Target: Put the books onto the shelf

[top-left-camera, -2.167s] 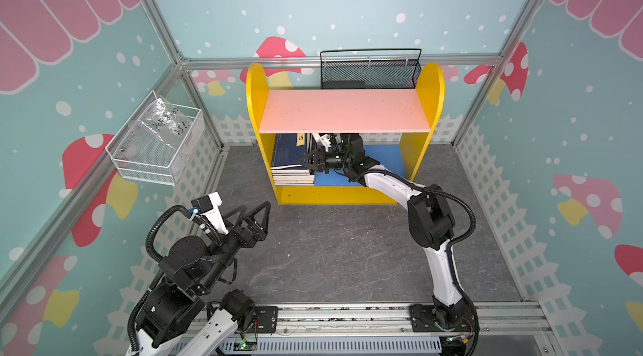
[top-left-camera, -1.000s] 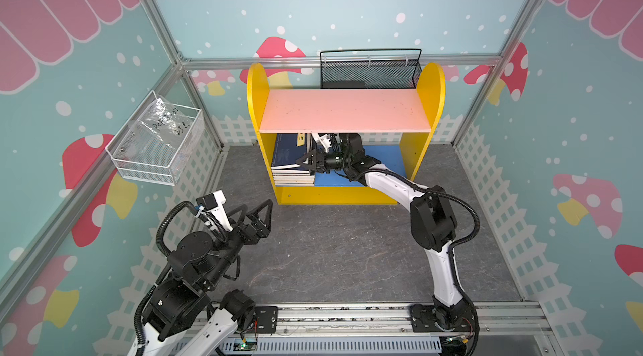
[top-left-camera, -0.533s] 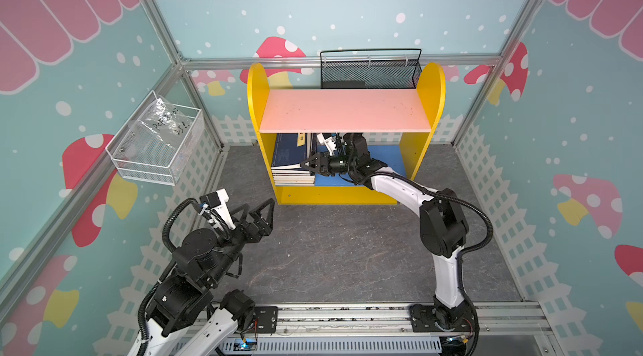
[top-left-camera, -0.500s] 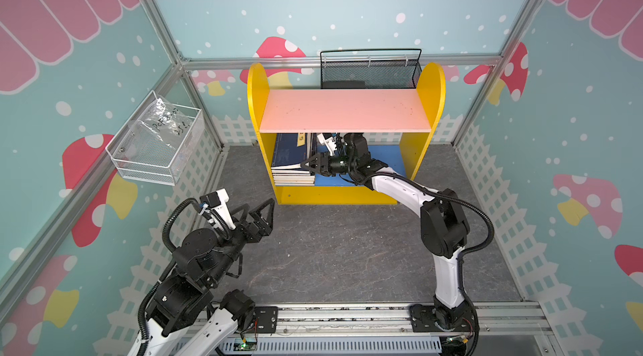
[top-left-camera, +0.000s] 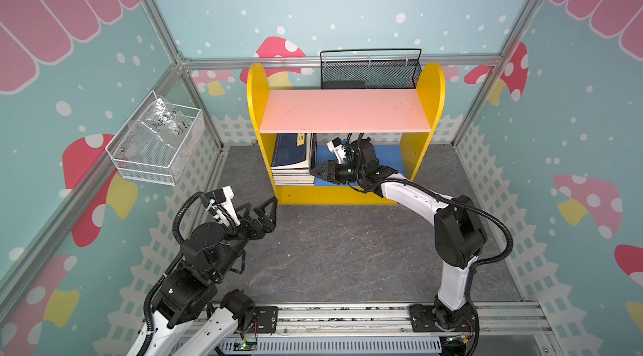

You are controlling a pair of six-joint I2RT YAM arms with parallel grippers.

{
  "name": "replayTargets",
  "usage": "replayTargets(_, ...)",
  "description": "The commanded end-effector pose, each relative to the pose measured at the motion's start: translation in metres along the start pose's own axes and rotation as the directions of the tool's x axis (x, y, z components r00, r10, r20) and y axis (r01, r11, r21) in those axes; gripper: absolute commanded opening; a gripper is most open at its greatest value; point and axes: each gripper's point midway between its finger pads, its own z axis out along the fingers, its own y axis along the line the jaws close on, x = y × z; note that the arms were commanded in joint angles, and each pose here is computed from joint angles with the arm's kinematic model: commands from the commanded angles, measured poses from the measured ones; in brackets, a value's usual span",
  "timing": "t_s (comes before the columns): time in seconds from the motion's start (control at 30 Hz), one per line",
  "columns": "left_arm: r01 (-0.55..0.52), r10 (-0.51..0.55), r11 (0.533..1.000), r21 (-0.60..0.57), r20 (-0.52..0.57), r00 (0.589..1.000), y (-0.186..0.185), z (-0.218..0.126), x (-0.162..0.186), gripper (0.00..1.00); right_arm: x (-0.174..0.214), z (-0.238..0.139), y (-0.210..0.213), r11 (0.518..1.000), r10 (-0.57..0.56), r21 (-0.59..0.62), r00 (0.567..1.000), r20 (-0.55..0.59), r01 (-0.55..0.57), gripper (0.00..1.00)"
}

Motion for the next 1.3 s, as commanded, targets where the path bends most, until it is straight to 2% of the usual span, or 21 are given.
replayTargets(0.0,-0.022,0.023,0.999,-0.039,0.009,1.000,0.008,0.001,0.000,0.99,-0.032,-0.036,0.052,0.982,-0.176,-0.045,0.974,0.141,0.184,0.49)
replayTargets(0.17,-0.041,0.036,0.993,-0.110,-0.047,0.998,0.022,0.013,0.016,0.99,-0.015,-0.055,0.032,0.979,-0.205,0.050,0.965,0.160,0.200,0.64)
replayTargets(0.4,-0.076,0.047,0.958,-0.278,-0.110,0.993,0.057,0.039,0.044,0.99,0.025,-0.085,-0.019,0.961,-0.195,0.230,0.967,0.161,0.156,0.69)
replayTargets(0.53,-0.121,0.083,0.921,-0.371,-0.115,0.990,0.078,0.047,0.053,0.99,0.047,-0.117,-0.047,0.914,-0.224,0.381,0.956,0.188,0.139,0.70)
replayTargets(0.63,-0.160,0.133,0.875,-0.456,-0.092,0.987,0.097,0.049,0.052,0.99,0.062,-0.150,-0.069,0.844,-0.277,0.518,0.941,0.195,0.141,0.70)
replayTargets(0.7,-0.183,0.170,0.829,-0.529,-0.075,0.983,0.112,0.047,0.050,0.99,0.065,-0.182,-0.083,0.759,-0.323,0.640,0.922,0.213,0.119,0.70)
replayTargets(0.77,-0.206,0.225,0.773,-0.600,-0.044,0.973,0.125,0.045,0.041,0.99,0.064,-0.221,-0.095,0.649,-0.387,0.757,0.889,0.243,0.076,0.74)
replayTargets(0.87,-0.209,0.325,0.665,-0.717,0.026,0.945,0.147,0.042,0.024,0.99,0.061,-0.272,-0.099,0.531,-0.474,0.848,0.826,0.304,-0.007,0.83)
replayTargets(1.0,-0.229,0.424,0.582,-0.781,0.050,0.904,0.170,0.055,0.024,0.99,0.061,-0.318,-0.097,0.440,-0.566,0.895,0.750,0.342,-0.076,0.87)
replayTargets(1.07,-0.233,0.464,0.515,-0.824,0.039,0.885,0.191,0.059,0.030,0.99,0.066,-0.336,-0.097,0.398,-0.596,0.911,0.723,0.349,-0.112,0.94)
replayTargets(1.1,-0.241,0.472,0.499,-0.832,0.028,0.881,0.200,0.062,0.035,0.99,0.068,-0.344,-0.098,0.381,-0.607,0.916,0.713,0.351,-0.127,0.96)
replayTargets(1.2,-0.280,0.489,0.486,-0.828,-0.008,0.872,0.218,0.077,0.055,0.99,0.077,-0.358,-0.101,0.340,-0.624,0.928,0.702,0.342,-0.150,0.96)
replayTargets(1.27,-0.317,0.527,0.481,-0.817,-0.019,0.850,0.214,0.089,0.052,1.00,0.083,-0.366,-0.104,0.315,-0.627,0.933,0.700,0.343,-0.175,0.96)
